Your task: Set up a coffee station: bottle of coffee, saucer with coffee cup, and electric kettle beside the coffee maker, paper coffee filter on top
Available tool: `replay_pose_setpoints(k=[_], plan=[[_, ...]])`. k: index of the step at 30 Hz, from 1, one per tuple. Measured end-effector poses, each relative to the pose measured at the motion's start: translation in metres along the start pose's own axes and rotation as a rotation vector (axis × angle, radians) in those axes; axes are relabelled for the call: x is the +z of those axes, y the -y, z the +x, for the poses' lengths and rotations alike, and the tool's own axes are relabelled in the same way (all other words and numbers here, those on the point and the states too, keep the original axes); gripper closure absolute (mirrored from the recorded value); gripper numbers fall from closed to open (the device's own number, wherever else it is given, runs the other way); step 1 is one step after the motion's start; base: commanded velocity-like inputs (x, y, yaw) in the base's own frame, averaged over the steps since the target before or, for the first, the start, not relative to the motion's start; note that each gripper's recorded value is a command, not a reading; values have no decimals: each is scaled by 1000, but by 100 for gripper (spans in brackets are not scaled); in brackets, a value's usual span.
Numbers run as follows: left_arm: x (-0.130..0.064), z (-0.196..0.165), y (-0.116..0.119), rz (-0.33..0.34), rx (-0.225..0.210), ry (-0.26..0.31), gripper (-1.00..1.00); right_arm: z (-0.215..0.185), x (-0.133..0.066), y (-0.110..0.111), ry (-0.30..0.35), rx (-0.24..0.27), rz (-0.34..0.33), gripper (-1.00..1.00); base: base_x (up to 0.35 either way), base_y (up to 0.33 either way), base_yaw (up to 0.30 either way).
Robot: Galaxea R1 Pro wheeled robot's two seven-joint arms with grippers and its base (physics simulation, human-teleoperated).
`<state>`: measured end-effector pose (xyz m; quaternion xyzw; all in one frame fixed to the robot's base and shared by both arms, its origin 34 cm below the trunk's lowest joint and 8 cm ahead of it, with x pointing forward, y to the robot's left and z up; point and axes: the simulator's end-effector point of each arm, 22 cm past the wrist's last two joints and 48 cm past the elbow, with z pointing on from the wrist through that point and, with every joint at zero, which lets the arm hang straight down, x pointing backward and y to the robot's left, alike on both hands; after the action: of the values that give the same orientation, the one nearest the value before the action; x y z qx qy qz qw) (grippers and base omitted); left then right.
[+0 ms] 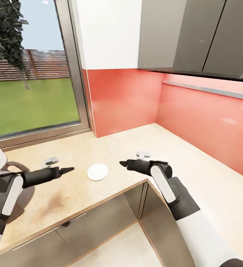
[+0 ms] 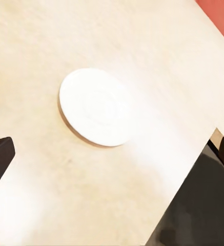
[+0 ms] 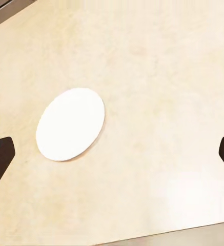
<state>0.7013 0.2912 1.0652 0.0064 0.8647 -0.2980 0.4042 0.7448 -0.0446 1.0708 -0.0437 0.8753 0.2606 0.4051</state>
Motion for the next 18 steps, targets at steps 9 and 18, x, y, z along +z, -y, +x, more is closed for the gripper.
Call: replay_pose_setpoints(k=[9, 18], plan=[[-2, -3, 3, 4, 1, 7, -100, 61, 8, -58, -117, -66, -111, -100, 13, 9, 0], [5, 1, 15, 34, -17, 9, -100, 106, 0, -69, -214, 80, -219, -100, 154, 0, 0]])
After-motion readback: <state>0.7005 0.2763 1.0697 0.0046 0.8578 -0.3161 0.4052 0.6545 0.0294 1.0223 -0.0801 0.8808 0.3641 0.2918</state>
